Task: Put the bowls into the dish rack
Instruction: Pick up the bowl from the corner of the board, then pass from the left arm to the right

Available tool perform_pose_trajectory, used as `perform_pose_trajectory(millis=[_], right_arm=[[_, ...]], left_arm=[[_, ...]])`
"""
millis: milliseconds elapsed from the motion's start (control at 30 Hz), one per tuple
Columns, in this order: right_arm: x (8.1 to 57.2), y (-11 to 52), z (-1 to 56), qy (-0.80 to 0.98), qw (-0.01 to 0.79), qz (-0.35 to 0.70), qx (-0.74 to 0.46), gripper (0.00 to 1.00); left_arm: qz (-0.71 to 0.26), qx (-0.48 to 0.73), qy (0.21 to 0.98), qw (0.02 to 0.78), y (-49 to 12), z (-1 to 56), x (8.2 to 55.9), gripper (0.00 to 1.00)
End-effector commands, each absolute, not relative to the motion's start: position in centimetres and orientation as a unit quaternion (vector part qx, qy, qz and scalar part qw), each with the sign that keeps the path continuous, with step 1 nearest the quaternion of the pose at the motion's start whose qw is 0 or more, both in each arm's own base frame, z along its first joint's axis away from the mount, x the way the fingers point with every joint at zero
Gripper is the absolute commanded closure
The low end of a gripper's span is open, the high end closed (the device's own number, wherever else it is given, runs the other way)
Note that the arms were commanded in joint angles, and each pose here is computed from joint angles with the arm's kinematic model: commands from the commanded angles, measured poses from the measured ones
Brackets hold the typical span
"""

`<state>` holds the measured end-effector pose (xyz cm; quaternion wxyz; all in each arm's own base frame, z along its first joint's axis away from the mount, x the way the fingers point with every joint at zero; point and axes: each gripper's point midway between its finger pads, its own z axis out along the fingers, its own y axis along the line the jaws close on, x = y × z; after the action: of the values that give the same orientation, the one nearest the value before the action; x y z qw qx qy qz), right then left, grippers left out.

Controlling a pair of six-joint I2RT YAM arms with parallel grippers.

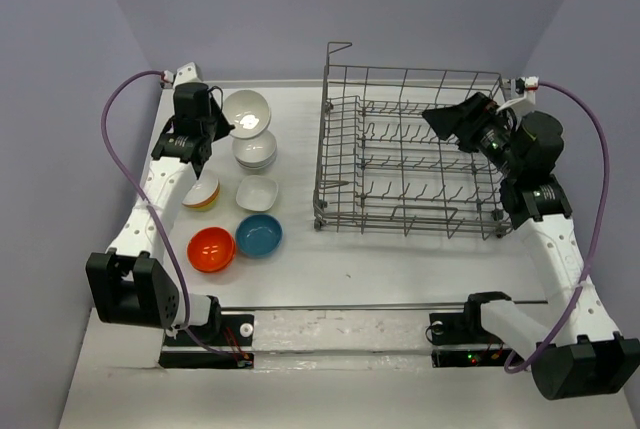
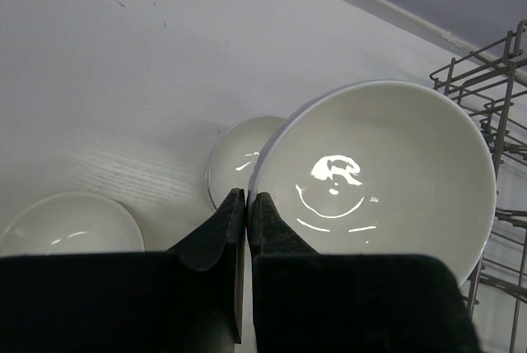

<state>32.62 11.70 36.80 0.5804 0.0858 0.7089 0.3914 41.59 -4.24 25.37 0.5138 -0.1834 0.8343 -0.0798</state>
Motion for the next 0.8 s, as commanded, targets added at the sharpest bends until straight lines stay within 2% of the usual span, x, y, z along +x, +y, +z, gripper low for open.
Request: perform_pose_trajectory(millis=[0, 67, 400, 467, 767], right_arm=[[33.0, 11.8, 38.4, 0.714, 0.581, 0.385, 0.067, 0.0], [34.0, 12.0, 37.6, 0.73, 0.563, 0.383, 0.066, 0.0], [36.7, 14.9, 40.7, 0.754, 0.548, 0.359, 0.031, 0.04], [36.9, 16.0, 42.6, 0.749, 0.559, 0.355, 0.015, 0.07], [38.8, 22.9, 42.3, 0.778, 0.537, 0.325, -0.037, 0.23]], left_arm=[[-0.114, -0.17, 0.787, 0.582, -4.9, 31.3, 41.7, 1.0], [-0.115, -0.169, 0.783, 0.588, -4.9, 31.9, 41.6, 1.0], [-0.116, -0.139, 0.759, 0.625, -7.7, 37.4, 40.9, 1.0], [-0.118, -0.131, 0.757, 0.629, -8.6, 38.2, 40.7, 1.0], [-0.132, -0.098, 0.756, 0.634, -11.7, 40.1, 40.1, 1.0]])
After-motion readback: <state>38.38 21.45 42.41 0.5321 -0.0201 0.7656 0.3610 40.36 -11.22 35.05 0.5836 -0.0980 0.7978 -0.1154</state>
